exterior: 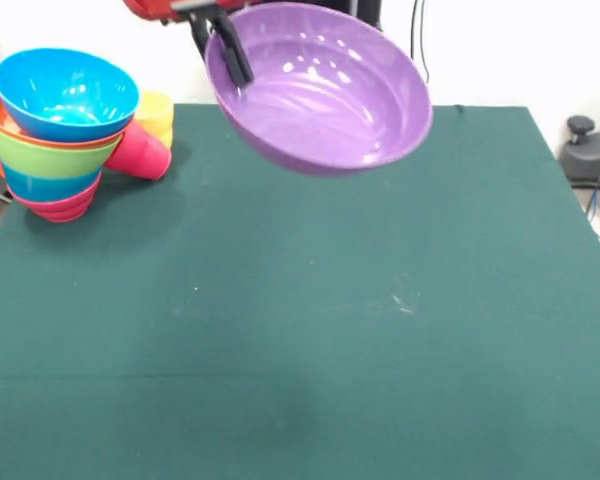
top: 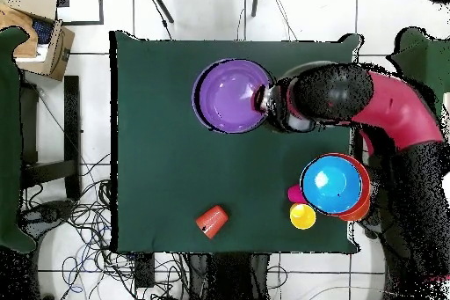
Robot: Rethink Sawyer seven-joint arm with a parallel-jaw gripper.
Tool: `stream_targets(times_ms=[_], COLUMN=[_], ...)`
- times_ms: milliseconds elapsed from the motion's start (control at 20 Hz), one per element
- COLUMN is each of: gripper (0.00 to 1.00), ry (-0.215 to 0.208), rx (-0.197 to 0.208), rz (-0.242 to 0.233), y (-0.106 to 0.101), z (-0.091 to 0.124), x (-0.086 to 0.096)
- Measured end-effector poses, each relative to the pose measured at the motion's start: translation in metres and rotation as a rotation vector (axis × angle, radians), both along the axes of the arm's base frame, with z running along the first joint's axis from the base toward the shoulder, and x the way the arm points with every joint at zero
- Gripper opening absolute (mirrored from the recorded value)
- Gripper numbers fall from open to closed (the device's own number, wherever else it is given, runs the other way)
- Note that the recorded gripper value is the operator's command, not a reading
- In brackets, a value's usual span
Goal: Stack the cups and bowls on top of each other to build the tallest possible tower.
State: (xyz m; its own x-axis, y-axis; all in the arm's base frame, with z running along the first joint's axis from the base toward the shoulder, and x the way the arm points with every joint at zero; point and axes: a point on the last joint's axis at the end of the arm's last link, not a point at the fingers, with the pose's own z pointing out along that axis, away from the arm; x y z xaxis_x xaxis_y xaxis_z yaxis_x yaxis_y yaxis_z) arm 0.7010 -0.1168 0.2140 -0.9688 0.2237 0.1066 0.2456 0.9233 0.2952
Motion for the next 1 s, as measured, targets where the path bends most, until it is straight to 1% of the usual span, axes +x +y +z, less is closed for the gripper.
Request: stream_targets(times_ms=[50,100,200,250,300,500,550,650,750,800,850,1000], gripper=[0.0,0.0,0.0,0.0,0.0,0.0,0.0,0.0,0.0,0.0,0.0,0.0], ry=[0.003,0.004,0.009,0.013,0.015,0.035,0.044,0.052,0.058,0.06,0.065,0.065], rx=[-0.007,-0.009,-0.02,-0.028,-0.032,-0.07,-0.08,-0.089,-0.089,-0.088,-0.084,-0.082], rz=[0.033,0.044,0.082,0.11,0.12,0.216,0.249,0.29,0.322,0.33,0.351,0.368], y=[-0.005,-0.006,-0.01,-0.013,-0.014,-0.022,-0.026,-0.031,-0.037,-0.039,-0.048,-0.058], z=[0.002,0.002,0.001,-0.001,-0.002,-0.015,-0.02,-0.025,-0.029,-0.03,-0.034,-0.038], x=[-0.015,-0.019,-0.033,-0.043,-0.047,-0.079,-0.091,-0.107,-0.123,-0.127,-0.141,-0.153])
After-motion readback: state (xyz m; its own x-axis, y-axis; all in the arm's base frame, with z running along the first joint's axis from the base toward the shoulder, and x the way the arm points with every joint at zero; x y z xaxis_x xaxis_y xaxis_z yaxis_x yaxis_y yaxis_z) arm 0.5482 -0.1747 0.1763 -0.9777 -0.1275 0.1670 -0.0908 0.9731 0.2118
